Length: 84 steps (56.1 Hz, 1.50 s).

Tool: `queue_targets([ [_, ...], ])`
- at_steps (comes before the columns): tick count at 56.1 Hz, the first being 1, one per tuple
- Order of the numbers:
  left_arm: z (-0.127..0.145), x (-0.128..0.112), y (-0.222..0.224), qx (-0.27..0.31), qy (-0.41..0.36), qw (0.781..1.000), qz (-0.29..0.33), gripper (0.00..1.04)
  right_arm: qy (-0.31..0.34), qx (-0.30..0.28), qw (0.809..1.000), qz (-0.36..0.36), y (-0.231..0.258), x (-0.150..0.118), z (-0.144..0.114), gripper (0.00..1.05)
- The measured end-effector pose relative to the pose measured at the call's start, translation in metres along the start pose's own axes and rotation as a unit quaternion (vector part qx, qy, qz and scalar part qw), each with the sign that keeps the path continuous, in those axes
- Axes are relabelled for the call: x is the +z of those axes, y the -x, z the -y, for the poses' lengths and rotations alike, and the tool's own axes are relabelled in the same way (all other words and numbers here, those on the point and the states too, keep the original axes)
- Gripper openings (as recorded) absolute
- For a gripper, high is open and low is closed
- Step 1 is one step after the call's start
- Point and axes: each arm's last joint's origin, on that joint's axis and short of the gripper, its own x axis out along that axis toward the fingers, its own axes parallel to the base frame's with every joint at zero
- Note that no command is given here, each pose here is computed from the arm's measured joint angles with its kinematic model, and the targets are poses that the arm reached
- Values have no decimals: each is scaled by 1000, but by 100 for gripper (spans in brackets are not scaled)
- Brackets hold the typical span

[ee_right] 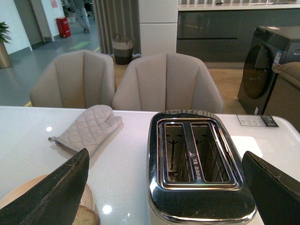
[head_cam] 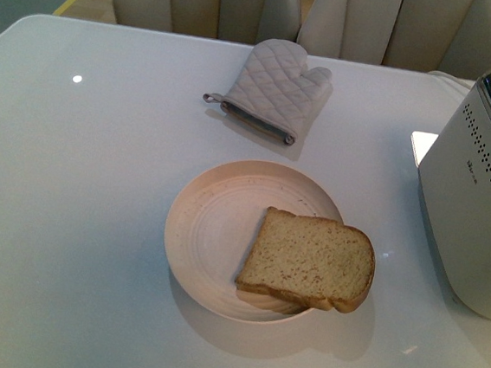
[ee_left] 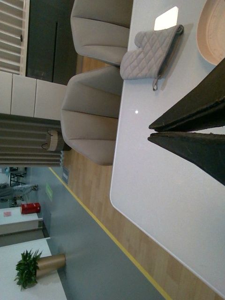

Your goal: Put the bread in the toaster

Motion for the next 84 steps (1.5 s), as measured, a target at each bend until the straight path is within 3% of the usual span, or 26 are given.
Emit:
queue_targets([
  [57,0,-2,29,0,-1,1000,-1,3,0,0,1000,0,0,0,0,96],
  [80,0,-2,29,0,-2,1000,-1,73,0,0,1000,0,0,0,0,96],
  [84,0,-2,29,0,-2,1000,-1,86,-25,-16,997,-75,-1,-2,-1,96],
])
